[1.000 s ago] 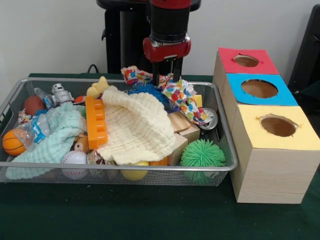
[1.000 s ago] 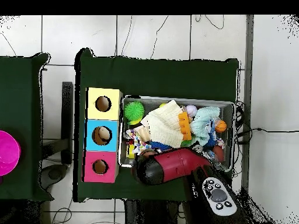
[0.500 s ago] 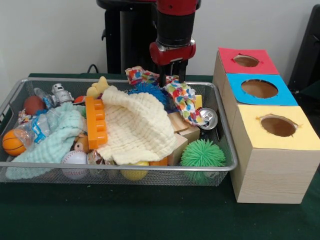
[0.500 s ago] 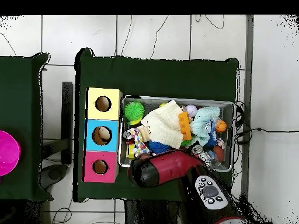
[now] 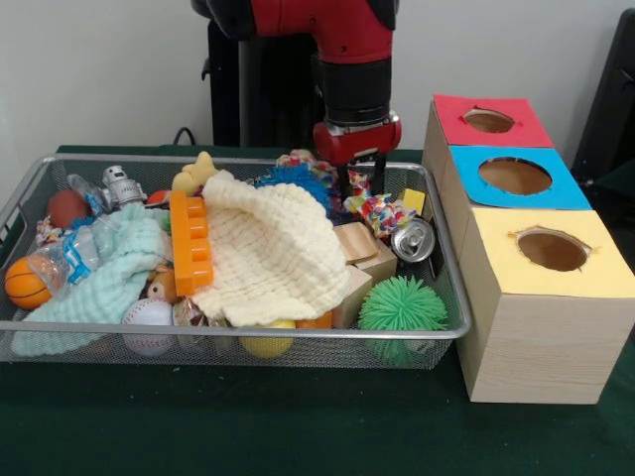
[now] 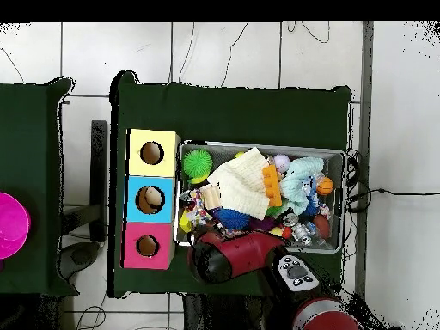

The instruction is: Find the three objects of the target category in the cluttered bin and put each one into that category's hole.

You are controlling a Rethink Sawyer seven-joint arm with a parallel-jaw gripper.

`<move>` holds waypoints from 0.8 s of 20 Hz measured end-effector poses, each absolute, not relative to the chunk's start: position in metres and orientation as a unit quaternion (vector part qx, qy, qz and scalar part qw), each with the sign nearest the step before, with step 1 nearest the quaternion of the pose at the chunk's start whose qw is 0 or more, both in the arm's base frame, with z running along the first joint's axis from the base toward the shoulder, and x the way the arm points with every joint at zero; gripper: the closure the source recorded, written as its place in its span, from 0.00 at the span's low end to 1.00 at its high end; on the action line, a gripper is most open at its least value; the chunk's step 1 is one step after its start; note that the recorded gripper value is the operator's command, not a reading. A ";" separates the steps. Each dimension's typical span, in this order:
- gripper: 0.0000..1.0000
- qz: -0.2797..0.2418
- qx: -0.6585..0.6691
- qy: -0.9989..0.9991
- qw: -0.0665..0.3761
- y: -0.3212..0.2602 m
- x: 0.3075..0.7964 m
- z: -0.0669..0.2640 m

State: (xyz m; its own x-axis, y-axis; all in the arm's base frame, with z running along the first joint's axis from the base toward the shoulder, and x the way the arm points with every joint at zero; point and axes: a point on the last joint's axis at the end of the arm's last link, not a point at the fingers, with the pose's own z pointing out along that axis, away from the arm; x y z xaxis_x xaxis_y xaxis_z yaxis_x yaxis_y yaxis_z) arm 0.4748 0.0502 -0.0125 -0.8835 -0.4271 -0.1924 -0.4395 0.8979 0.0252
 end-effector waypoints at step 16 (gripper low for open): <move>1.00 0.030 -0.195 0.974 0.108 0.043 0.484 -0.015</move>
State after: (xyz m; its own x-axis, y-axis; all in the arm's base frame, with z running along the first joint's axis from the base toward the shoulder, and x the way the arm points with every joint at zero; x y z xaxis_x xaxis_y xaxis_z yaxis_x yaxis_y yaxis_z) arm 0.4844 0.0430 -0.0147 -0.9007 -0.3731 -0.2226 -0.3862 0.9222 0.0169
